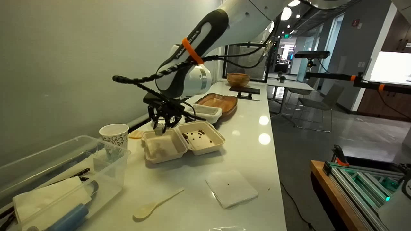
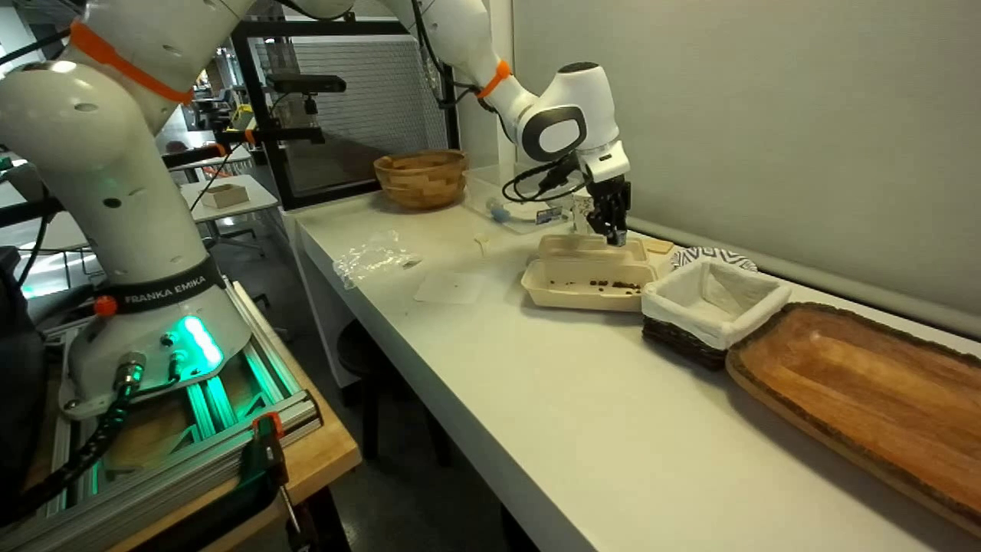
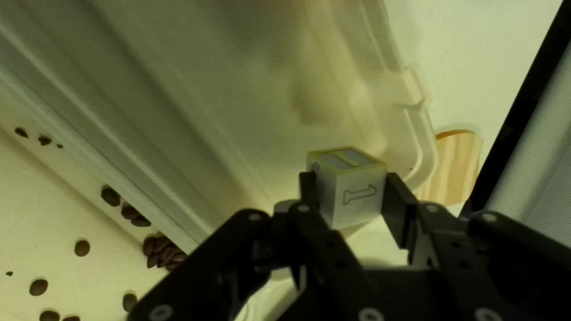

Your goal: Put the block inside the container

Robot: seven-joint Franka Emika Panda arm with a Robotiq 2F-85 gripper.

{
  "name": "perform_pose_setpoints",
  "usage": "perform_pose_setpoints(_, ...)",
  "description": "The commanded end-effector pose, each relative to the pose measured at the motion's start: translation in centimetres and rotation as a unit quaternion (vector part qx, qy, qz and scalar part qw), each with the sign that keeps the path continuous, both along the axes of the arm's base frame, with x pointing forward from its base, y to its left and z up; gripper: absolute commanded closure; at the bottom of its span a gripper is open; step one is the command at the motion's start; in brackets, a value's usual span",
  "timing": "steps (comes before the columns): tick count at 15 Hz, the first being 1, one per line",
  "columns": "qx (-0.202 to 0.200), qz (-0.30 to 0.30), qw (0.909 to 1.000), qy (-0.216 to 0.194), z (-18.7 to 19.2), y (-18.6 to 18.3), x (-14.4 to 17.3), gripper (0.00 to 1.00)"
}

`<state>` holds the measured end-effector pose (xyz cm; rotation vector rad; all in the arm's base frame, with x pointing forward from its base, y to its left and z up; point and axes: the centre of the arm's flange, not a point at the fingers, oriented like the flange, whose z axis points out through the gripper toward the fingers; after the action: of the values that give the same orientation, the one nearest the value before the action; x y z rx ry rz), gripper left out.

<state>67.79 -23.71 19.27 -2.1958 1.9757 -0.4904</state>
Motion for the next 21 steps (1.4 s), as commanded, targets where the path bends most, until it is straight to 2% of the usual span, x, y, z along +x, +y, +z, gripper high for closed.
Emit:
perform_pose_setpoints(1, 0.004, 0.006, 1.0, -0.007, -1.4, -0.7, 0.8, 0.85)
perform_pose_setpoints(2, -0.019, 0.0, 0.9998, 0.008, -1.1, -0.8, 0.8, 0.35)
perform_pose_setpoints(3, -0.012, 0.006, 0.9999, 0.009, -0.5, -0.6, 0.8, 0.34)
perform_pose_setpoints(5, 0.033, 0.017, 0.9988, 0.033, 1.8, 0.5, 0.4, 0.21)
perform_pose_setpoints(8, 0.037, 0.076, 0.9915, 0.098, 7.1, 3.8, -0.9, 0.0)
perform_pose_setpoints(11, 0.052, 0.146, 0.9774, 0.144, 12.7, 7.0, -2.7, 0.0)
perform_pose_setpoints(15, 0.014, 0.226, 0.9508, 0.211, 17.9, 11.5, -5.0, 0.0)
perform_pose_setpoints(19, -0.019, 0.305, 0.9149, 0.263, 20.7, 16.3, -6.5, 0.0)
perform_pose_setpoints(21, -0.023, 0.357, 0.8951, 0.265, 21.2, 18.3, -6.4, 0.0)
